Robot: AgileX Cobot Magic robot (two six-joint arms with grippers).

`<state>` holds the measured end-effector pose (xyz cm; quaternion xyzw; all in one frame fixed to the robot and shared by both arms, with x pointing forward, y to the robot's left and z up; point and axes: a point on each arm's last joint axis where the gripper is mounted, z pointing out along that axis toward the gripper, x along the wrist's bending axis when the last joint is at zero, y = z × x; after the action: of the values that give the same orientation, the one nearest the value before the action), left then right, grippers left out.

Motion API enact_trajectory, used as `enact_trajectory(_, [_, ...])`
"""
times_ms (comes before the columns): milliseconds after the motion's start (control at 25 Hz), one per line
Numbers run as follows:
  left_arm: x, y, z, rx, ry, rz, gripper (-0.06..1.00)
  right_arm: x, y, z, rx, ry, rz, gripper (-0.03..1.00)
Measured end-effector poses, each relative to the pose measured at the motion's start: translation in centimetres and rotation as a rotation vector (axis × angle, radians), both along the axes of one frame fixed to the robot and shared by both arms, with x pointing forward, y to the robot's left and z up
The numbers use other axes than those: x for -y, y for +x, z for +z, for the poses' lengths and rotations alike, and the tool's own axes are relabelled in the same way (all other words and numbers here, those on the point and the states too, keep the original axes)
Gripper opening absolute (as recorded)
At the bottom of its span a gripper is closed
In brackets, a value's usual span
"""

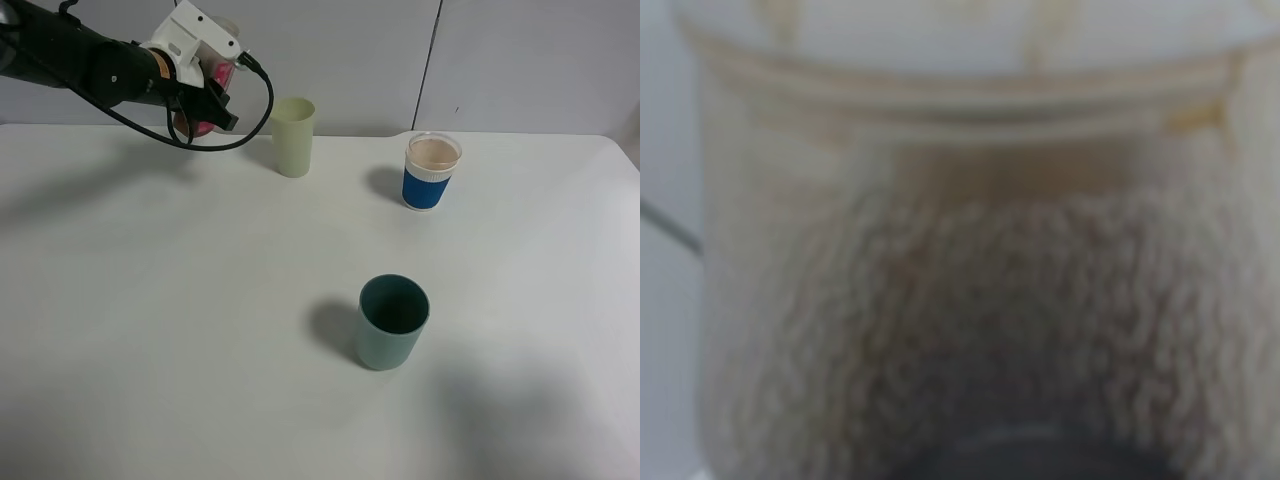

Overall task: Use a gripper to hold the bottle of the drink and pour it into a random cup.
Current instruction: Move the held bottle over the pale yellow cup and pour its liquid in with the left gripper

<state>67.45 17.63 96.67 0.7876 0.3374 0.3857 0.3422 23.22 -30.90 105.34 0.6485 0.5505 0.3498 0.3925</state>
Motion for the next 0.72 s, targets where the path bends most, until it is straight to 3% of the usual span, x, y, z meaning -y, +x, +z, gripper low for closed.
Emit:
enact_trajectory(280, [1.0,1.4,-1.1,-0.005,0.082,-0.041,0.35,0.0,0.0,0.0,0.0,0.0,0.0,1.0])
enact_trajectory(720, [1.5,2.7,-1.6,-0.024,0.131,-0.049,0.35,0.0,0.0,0.0,0.0,0.0,0.0,1.0])
